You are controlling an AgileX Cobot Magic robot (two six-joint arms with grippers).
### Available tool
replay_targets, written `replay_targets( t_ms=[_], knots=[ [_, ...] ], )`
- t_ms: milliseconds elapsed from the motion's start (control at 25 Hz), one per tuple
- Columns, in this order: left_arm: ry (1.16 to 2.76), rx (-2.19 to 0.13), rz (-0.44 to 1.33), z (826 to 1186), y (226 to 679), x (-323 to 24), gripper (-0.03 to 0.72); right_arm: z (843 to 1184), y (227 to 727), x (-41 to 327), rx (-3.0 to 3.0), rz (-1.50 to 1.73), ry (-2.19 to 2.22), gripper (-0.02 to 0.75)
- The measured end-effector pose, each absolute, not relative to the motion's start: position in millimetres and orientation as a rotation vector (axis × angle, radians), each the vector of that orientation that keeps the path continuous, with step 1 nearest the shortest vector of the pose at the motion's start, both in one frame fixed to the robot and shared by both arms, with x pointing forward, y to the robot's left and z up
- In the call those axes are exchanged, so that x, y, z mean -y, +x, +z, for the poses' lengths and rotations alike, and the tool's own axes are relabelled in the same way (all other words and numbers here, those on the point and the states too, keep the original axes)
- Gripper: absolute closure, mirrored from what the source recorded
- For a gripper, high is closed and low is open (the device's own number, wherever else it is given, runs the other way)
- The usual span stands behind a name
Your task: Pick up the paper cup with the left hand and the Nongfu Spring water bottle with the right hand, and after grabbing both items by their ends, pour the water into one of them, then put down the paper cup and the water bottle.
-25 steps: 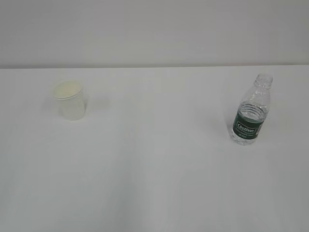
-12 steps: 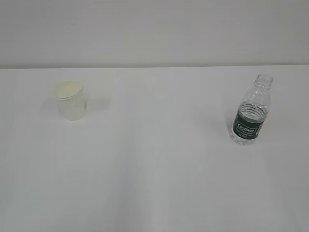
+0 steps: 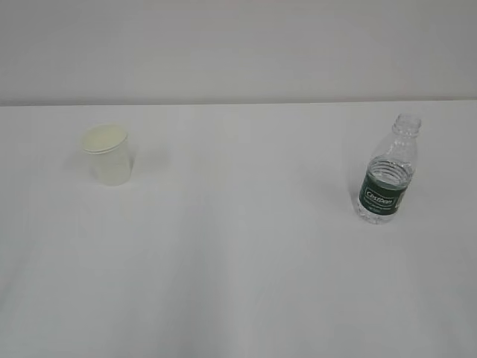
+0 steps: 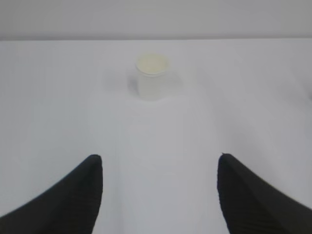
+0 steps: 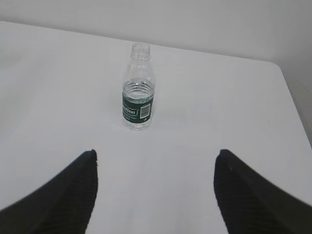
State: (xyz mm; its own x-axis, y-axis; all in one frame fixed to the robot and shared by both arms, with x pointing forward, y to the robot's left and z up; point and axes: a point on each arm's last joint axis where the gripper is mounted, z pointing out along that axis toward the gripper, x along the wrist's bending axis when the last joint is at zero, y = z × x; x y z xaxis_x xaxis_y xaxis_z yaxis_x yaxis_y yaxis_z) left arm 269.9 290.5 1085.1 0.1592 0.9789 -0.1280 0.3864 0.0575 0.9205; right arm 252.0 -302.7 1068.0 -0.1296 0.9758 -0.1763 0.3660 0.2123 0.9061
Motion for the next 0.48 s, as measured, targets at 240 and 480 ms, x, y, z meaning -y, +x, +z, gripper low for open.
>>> replay_targets(
  t_ms=[240, 480],
  knots=[
    [1.483, -1.373, 0.816, 1092, 299, -287, 0.165, 1074, 267, 300, -1.644, 0.931, 1.269, 0.183],
    [1.469, -1.370, 0.831, 1094, 322, -285, 0.165, 1079, 283, 297, -1.636, 0.946, 1.255, 0.183]
  ],
)
